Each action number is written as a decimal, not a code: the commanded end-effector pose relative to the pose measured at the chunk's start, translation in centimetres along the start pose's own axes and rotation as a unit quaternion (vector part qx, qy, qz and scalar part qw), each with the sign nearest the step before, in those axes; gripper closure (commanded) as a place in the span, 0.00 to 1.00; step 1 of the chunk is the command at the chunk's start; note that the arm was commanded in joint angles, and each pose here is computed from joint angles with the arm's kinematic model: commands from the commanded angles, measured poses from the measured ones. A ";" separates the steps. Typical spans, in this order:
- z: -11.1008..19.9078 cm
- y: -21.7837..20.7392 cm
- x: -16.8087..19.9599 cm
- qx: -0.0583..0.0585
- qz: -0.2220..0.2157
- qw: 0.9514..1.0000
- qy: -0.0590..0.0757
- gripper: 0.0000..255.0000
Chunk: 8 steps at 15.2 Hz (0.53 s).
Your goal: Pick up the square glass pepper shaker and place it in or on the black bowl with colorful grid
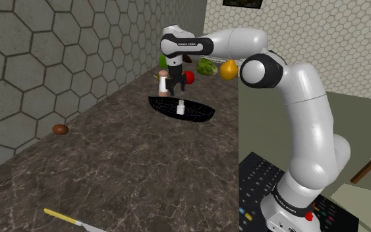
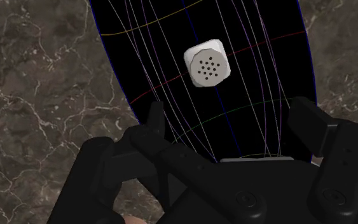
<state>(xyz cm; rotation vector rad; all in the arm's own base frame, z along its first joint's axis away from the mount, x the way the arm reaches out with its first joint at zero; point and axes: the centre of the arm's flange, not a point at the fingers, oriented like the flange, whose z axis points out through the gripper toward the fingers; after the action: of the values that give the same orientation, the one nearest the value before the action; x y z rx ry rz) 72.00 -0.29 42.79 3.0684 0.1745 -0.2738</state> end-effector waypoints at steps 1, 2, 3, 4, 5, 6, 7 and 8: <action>0.0 0.0 0.0 0.000 0.000 1.000 0.000 0.00; -1.3 0.0 0.0 0.000 0.000 1.000 0.000 0.00; -2.6 0.0 0.0 0.000 0.000 1.000 0.000 0.00; -4.0 0.0 0.0 0.000 0.000 1.000 0.000 0.00; -5.0 0.0 0.0 0.000 0.000 1.000 0.000 0.00; -5.0 0.0 0.0 0.000 0.000 1.000 0.000 0.00; -5.0 0.0 0.0 0.000 0.000 1.000 0.000 0.00; -5.0 0.0 0.0 0.000 0.000 1.000 0.000 0.00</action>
<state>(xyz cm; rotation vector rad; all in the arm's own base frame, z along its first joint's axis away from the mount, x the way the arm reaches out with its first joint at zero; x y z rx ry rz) 72.86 0.02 47.58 3.0684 0.1749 -0.2725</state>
